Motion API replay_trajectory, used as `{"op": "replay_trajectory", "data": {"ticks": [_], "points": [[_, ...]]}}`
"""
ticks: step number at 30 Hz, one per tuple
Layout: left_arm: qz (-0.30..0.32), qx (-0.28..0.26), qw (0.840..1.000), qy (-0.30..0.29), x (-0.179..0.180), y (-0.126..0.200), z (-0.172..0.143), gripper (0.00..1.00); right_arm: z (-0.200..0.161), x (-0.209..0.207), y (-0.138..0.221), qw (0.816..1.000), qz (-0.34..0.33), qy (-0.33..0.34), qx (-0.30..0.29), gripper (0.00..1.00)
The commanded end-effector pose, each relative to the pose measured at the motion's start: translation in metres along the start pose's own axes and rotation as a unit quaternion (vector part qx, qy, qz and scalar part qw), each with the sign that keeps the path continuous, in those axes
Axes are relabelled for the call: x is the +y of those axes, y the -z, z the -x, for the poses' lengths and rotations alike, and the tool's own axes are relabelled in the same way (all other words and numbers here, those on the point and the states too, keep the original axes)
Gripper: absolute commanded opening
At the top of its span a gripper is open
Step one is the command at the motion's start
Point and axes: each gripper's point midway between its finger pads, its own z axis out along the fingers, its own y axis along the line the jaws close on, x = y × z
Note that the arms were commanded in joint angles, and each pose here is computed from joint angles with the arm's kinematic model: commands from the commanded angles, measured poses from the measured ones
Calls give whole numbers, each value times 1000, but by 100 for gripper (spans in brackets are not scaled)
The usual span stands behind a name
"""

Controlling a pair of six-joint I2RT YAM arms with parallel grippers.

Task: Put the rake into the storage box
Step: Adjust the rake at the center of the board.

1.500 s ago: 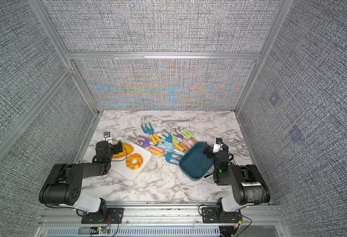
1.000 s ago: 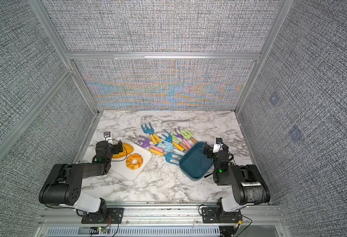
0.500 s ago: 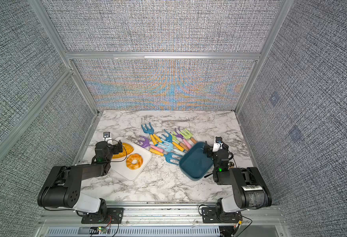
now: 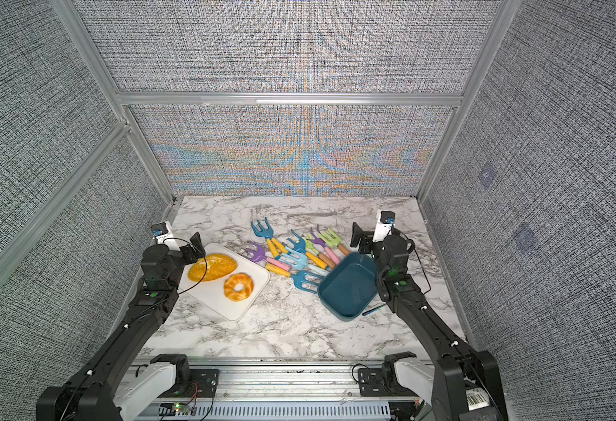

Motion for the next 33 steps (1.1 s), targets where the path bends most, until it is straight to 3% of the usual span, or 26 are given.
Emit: {"op": "replay_trajectory", "data": {"ticks": [1,3,8,12,14,17,20,25,33], "points": [[-24,100,991,81,-10,18,-29,99,-33,-23,8,991,-62,-94,74,99],[-46,123,987,88,-18,28,-34,99,-42,-40,11,981,-97,-139,89,99],[-89,129,982,109,-28,45,-46,99,-45,-21,4,983,-13,-147,109,99],[-8,124,967,221,3,51,-73,99,-55,3,-2,981,35,-122,147,99],[-8,128,961,245,5,51,-84,99,-58,10,-2,981,43,-113,151,99],[-62,122,959,250,-11,47,-83,99,-64,22,-1,981,51,-97,158,99],[-83,161,954,239,-23,42,-90,99,-68,36,-1,981,65,-74,168,99],[-96,198,943,249,-35,35,-99,99,-78,78,-3,978,80,14,190,99],[-107,219,939,242,-50,31,-101,99,-81,130,-5,969,121,88,196,99]]}}
